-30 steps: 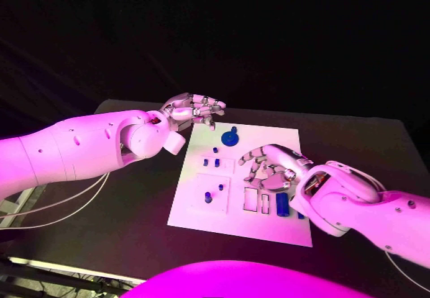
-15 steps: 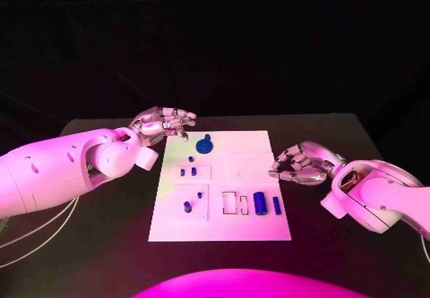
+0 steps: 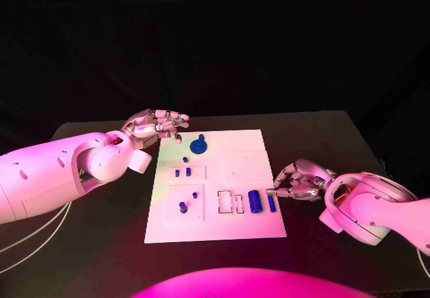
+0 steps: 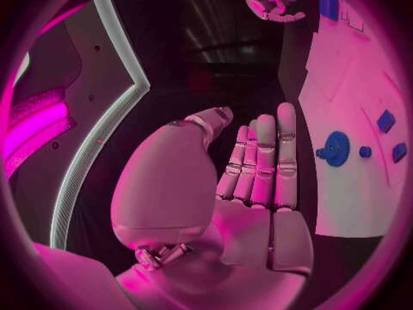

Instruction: Assemble the parts on the task board

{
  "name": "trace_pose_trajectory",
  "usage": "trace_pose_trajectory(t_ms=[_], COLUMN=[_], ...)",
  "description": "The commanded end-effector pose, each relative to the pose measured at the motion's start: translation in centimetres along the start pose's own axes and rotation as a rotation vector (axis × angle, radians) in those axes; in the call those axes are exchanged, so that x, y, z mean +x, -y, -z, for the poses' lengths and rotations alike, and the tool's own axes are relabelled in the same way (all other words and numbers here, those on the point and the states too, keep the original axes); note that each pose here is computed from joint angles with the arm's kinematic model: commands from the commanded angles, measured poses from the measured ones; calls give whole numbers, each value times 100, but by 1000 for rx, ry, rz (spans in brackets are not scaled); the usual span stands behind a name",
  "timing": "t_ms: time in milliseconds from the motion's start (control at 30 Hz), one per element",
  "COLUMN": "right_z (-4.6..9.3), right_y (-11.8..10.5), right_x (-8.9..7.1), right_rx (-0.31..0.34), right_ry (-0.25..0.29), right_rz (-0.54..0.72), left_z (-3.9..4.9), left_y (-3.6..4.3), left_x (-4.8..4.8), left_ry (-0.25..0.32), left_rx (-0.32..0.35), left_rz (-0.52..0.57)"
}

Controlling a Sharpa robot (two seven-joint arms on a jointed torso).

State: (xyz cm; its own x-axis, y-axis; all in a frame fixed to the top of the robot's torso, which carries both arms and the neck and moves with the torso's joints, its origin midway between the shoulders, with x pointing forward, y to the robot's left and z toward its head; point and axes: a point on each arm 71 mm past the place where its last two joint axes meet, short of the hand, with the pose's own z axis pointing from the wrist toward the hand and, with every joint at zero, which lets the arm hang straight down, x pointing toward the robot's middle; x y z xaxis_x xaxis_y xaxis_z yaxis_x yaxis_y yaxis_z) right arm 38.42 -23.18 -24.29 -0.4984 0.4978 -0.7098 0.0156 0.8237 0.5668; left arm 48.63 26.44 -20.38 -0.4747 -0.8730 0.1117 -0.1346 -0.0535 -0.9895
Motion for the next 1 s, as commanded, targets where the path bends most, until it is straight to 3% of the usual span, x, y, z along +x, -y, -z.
trace_pose_trajectory(t_ms=[33,567,1000], right_z=[-9,-54,-114], right_y=[6,-129,-176], right_x=[68,258,401], right_rx=[30,-11,1], right_ry=[4,19,-56], right_rz=[82,103,130], left_z=[3,13,11], left_y=[10,11,9], left_x=[20,12,11], left_ry=[-15,-14,-15], left_rx=[13,13,11], left_rz=[9,9,9])
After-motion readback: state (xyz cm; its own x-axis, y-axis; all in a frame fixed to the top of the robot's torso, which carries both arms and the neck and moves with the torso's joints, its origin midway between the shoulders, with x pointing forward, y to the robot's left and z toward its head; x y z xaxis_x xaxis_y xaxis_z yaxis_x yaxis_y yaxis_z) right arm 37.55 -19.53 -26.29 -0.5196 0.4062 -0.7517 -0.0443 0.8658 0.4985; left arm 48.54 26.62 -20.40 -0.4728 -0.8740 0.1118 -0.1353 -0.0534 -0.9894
